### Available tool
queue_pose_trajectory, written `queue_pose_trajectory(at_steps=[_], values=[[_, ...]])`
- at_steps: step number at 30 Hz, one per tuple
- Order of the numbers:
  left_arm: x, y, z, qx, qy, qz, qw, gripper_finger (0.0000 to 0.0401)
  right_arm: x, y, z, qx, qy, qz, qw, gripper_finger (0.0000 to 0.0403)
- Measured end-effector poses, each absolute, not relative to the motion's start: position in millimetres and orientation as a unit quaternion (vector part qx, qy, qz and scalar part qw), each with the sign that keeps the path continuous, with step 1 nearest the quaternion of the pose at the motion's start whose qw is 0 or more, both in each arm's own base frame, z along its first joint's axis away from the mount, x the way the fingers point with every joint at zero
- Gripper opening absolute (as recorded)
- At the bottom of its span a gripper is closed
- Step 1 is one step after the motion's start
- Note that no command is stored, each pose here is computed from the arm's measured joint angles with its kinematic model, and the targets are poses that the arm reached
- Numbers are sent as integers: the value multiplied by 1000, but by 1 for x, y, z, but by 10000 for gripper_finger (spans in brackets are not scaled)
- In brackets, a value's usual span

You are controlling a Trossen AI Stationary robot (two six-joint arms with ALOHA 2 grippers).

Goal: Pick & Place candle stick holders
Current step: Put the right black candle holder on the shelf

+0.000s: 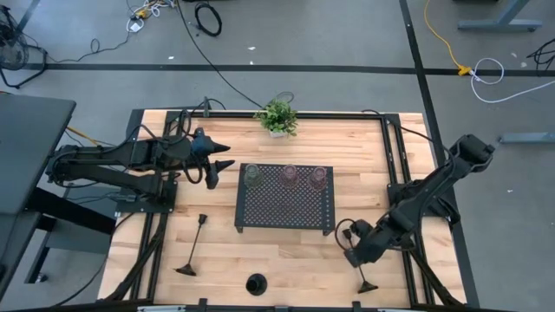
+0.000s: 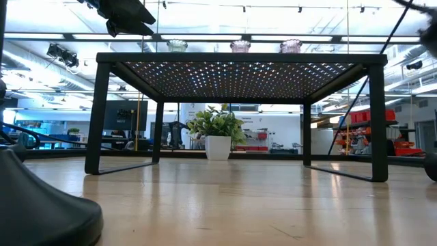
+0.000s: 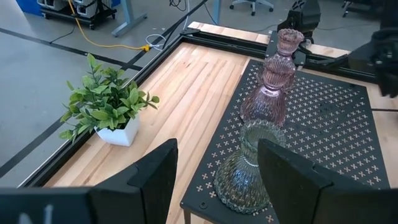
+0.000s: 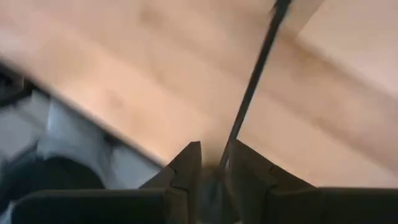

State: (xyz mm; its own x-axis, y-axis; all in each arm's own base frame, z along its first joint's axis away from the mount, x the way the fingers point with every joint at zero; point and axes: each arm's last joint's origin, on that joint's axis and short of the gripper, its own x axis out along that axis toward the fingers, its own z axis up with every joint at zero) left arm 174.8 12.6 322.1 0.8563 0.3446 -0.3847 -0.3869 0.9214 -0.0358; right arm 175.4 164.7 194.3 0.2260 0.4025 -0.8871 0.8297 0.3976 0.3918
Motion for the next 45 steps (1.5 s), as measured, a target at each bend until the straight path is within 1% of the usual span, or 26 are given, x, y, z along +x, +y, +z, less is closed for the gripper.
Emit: queue_pose_trajectory(at_steps=[4,9,14,18,30,37,45], values=[[175,13,322,-56,190,190,962,225,176,158,189,508,576,-230,597,80],[174,13,321,-55,194,191,961,225,183,159,179,501,570,-249,601,80],[174,13,320,-55,198,191,960,225,187,158,167,485,584,-268,593,80],[174,13,320,-55,198,191,960,225,191,156,163,482,567,-285,604,80],[174,13,320,-55,200,191,959,225,190,153,157,468,574,-309,597,80],[174,13,320,-55,200,191,959,225,189,151,157,460,562,-321,608,80],[174,13,320,-55,200,191,959,225,186,150,157,454,572,-333,597,80]])
